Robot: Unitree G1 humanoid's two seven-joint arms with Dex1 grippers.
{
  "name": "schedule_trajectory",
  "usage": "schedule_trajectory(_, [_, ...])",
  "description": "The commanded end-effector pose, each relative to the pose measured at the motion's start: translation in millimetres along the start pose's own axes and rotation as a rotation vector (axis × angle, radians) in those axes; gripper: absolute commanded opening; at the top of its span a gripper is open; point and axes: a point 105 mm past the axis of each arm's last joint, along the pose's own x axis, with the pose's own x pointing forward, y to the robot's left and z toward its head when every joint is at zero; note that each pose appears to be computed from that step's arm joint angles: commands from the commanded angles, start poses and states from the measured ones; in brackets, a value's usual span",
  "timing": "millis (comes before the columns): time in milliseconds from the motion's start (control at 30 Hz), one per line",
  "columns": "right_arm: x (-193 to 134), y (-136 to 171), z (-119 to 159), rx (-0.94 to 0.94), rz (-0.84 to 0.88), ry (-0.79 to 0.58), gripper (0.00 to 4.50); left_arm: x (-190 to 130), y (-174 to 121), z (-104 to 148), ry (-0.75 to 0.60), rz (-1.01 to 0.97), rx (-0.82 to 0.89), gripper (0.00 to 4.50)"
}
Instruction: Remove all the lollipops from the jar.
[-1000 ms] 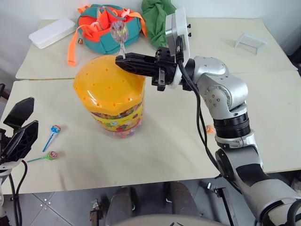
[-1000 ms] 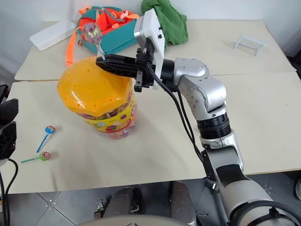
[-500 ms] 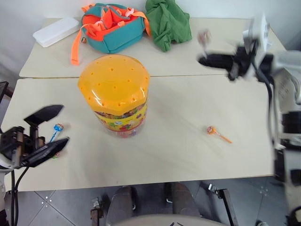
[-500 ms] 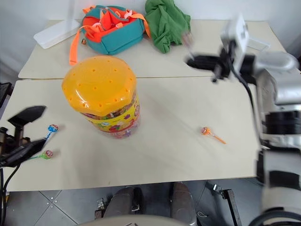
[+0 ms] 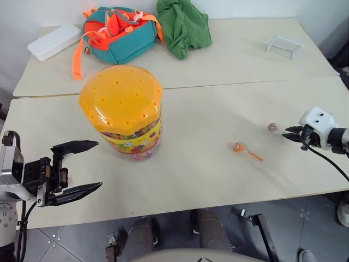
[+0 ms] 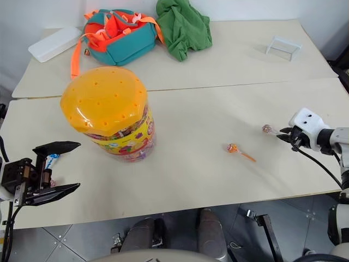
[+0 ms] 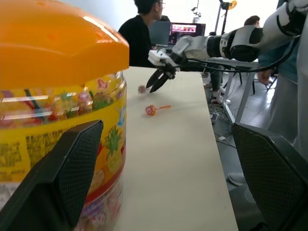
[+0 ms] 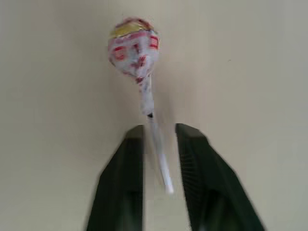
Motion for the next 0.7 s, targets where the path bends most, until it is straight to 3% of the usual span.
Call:
schedule_trajectory(33, [-10,7,47,-0.039,0.056,-0.317,2.31,-20,15,2,0.022,0.166,0.019,4.50])
schedule_trajectory(167, [-10,45,108,-0.135,0.201,-0.644,3.57,-45,33,-4,0.045,0.364,0.045,4.50])
schedule_trajectory(267, [-4,80,137,-0.201,0.309,-0.763,4.48,-59,43,-22,0.149,0.505,0.024,4.50])
schedule_trajectory(367, [10,123,147,-0.221,0.502,-0.798,4.48,-65,56,-34,0.220,0.663,0.095,4.50])
schedule_trajectory(433, [22,140,148,-0.229,0.538,-0.808,4.48,-60,59,-35,0.205,0.711,0.122,4.50])
schedule_trajectory(533, [41,152,143,-0.294,0.497,-0.818,4.48,-51,67,-40,0.191,0.810,0.121,4.50])
schedule_trajectory(700, [50,138,146,-0.251,0.316,-0.853,4.48,-38,71,-31,0.123,0.884,0.116,4.50])
